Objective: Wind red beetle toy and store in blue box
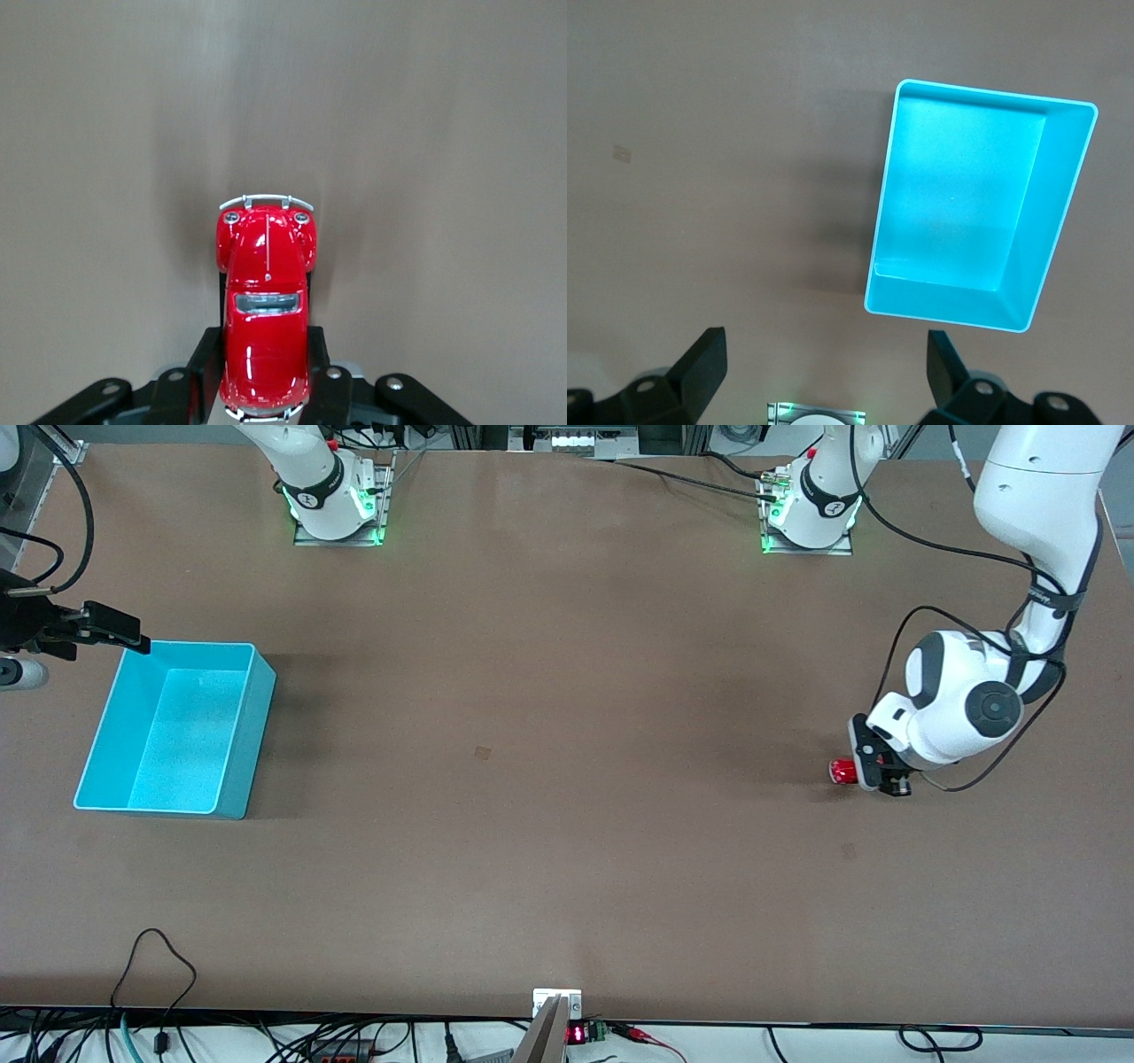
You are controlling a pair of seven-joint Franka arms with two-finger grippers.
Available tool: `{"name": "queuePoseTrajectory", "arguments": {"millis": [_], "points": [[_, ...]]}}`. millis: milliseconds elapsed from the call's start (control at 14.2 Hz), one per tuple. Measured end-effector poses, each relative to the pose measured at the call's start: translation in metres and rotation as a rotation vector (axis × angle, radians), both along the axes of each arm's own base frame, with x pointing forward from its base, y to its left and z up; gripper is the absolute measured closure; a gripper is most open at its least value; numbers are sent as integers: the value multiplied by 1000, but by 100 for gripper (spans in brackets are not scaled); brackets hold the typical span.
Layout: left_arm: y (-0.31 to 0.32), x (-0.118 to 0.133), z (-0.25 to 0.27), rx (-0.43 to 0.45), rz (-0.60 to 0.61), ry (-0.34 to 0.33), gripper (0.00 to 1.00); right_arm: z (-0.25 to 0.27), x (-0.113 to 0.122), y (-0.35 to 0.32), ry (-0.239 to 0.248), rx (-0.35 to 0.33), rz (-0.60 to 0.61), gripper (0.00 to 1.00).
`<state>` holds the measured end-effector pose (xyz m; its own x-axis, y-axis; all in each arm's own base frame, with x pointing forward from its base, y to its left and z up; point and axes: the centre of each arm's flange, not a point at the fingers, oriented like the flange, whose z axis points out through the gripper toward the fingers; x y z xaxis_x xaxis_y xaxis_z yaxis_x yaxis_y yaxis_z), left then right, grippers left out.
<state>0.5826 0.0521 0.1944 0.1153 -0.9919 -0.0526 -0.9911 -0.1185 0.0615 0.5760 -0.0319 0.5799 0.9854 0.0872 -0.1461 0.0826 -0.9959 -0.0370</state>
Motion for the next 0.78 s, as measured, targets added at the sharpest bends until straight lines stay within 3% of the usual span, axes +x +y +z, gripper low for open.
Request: {"name": "queuePoseTrajectory", "arguments": {"millis": [353,635,776], "points": [[74,-4,0,-9,-35,0,58,-2,1,0,1,0,0,0],[82,-4,0,-10,-30,-1,58,-3,2,0,1,-1,0,0],[82,-7,-9,-15,-33,13,43,-4,2,0,2,-1,0,0]]}}
